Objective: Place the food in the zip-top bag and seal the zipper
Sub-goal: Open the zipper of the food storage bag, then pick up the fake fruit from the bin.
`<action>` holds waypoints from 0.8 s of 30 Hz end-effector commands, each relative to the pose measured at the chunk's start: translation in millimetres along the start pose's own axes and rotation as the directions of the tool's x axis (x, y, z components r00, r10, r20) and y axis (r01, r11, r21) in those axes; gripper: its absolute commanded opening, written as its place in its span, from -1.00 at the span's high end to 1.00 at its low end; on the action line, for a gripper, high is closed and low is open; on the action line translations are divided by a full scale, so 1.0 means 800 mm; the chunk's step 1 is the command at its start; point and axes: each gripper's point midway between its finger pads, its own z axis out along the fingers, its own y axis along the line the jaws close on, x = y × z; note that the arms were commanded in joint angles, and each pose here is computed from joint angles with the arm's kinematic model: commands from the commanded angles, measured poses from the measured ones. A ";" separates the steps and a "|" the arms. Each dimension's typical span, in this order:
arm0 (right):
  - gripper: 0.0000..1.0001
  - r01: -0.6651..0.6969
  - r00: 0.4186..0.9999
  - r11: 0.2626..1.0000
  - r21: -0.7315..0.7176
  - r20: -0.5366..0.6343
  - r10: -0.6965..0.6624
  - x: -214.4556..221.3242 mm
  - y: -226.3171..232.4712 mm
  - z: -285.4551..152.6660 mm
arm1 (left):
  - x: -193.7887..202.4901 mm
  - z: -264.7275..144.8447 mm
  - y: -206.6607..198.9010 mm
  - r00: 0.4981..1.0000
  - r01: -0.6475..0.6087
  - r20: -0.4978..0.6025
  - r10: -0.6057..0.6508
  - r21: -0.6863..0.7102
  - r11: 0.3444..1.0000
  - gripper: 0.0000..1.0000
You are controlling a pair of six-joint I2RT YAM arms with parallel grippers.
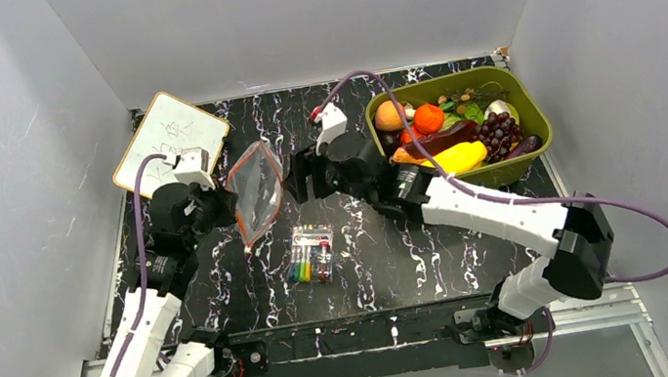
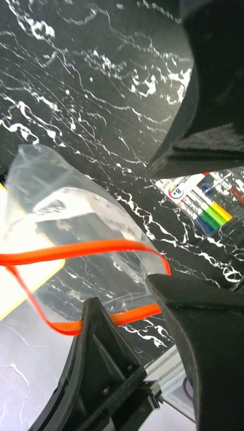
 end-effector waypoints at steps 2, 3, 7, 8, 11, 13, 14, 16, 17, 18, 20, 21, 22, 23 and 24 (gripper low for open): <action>-0.46 0.059 0.997 0.998 0.011 0.051 -0.060 -0.060 -0.020 -0.038 | 0.000 -0.001 -0.002 0.999 -0.013 0.030 0.012 0.021 1.000 1.00; -0.48 0.061 0.997 0.997 0.037 0.047 -0.063 -0.063 -0.030 -0.042 | 0.002 -0.001 -0.002 0.999 -0.014 0.031 0.013 0.025 1.000 1.00; -0.50 0.094 0.994 0.975 0.201 0.031 -0.102 -0.075 -0.082 -0.060 | 0.008 -0.002 -0.003 0.999 -0.021 0.050 0.019 0.041 0.999 1.00; -0.51 0.105 0.993 0.965 0.242 0.029 -0.115 -0.078 -0.096 -0.065 | 0.011 -0.002 -0.001 0.998 -0.021 0.053 0.019 0.038 0.999 1.00; -0.51 0.107 0.992 0.927 0.360 0.021 -0.123 -0.087 -0.140 -0.079 | 0.018 -0.001 0.003 0.998 -0.013 0.055 0.012 0.026 1.000 1.00; -0.51 0.119 0.991 0.884 0.451 0.007 -0.136 -0.091 -0.171 -0.088 | 0.020 -0.002 0.000 0.998 -0.024 0.050 0.022 0.038 0.999 1.00; -0.51 0.127 0.990 0.862 0.492 -0.002 -0.144 -0.093 -0.185 -0.092 | 0.019 -0.003 -0.001 0.998 -0.028 0.053 0.025 0.042 0.999 1.00; -0.51 0.146 0.987 0.812 0.565 -0.023 -0.161 -0.096 -0.215 -0.098 | 0.018 -0.005 -0.001 0.998 -0.029 0.061 0.026 0.045 0.999 1.00; -0.52 0.151 0.986 0.789 0.595 -0.031 -0.165 -0.098 -0.230 -0.100 | 0.017 -0.006 -0.002 0.998 -0.029 0.064 0.027 0.046 0.999 1.00; -0.53 0.153 0.985 0.770 0.619 -0.036 -0.167 -0.101 -0.242 -0.102 | 0.017 -0.007 -0.002 0.997 -0.032 0.065 0.029 0.046 0.998 1.00; -0.53 0.142 0.986 0.733 0.665 -0.030 -0.164 -0.108 -0.269 -0.106 | 0.018 -0.009 -0.003 0.997 -0.041 0.067 0.038 0.048 0.998 1.00; -0.53 0.135 0.986 0.718 0.683 -0.022 -0.165 -0.113 -0.279 -0.107 | 0.017 -0.010 -0.003 0.997 -0.043 0.070 0.040 0.047 0.998 1.00; -0.52 0.133 0.986 0.702 0.700 -0.022 -0.165 -0.116 -0.292 -0.108 | 0.017 -0.011 -0.003 0.996 -0.046 0.072 0.043 0.046 0.998 1.00; -0.52 0.127 0.987 0.690 0.713 -0.020 -0.161 -0.118 -0.304 -0.108 | 0.017 -0.011 -0.003 0.996 -0.048 0.072 0.045 0.047 0.998 1.00; -0.51 0.129 0.987 0.675 0.726 -0.025 -0.161 -0.120 -0.315 -0.108 | 0.017 -0.011 -0.003 0.996 -0.048 0.073 0.045 0.048 0.998 1.00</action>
